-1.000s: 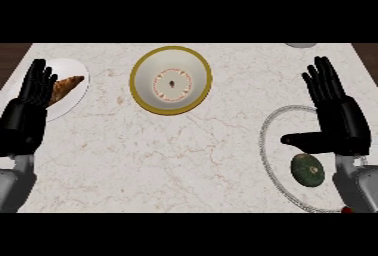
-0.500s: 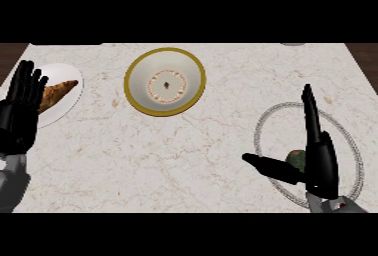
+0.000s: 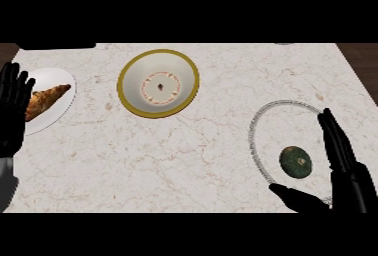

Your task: Pick the squash from the placemat and place it in the bowl

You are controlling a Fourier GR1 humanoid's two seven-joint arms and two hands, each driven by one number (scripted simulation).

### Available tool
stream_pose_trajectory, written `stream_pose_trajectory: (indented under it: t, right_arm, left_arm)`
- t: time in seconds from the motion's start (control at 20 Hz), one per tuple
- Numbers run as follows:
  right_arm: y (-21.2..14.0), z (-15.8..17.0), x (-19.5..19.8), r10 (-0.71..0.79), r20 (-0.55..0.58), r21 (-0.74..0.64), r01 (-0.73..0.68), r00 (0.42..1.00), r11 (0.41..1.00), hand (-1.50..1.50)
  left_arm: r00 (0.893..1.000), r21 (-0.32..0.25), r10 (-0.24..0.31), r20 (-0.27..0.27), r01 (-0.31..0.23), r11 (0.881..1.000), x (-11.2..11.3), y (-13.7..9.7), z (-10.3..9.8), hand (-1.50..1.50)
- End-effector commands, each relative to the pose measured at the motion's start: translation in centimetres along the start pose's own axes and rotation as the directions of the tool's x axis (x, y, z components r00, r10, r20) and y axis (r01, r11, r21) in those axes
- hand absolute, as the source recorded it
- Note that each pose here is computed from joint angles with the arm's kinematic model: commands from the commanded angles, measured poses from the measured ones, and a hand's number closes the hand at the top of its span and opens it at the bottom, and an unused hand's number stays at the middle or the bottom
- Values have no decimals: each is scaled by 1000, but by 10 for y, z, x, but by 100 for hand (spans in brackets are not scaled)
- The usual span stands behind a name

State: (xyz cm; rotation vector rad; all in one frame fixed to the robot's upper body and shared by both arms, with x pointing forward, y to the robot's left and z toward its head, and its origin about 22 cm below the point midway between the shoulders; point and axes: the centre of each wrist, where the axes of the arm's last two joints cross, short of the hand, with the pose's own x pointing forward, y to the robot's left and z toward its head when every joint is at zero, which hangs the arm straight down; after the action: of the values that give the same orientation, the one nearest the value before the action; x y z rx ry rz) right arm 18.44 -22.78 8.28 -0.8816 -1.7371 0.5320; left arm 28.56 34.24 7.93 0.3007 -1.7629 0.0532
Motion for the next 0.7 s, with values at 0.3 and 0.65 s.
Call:
stream_pose_trajectory:
  t: [0.3,0.65]
  right_arm:
    - [-71,24,53,379,-183,396,-284,907,873,-150]
    - [-79,27,86,476,-230,524,-304,849,796,-150]
  left_arm:
    - [1000,-4,9,11,-9,1000,5,-2,-2,0]
    - [999,-30,30,14,-29,999,2,-9,-9,0]
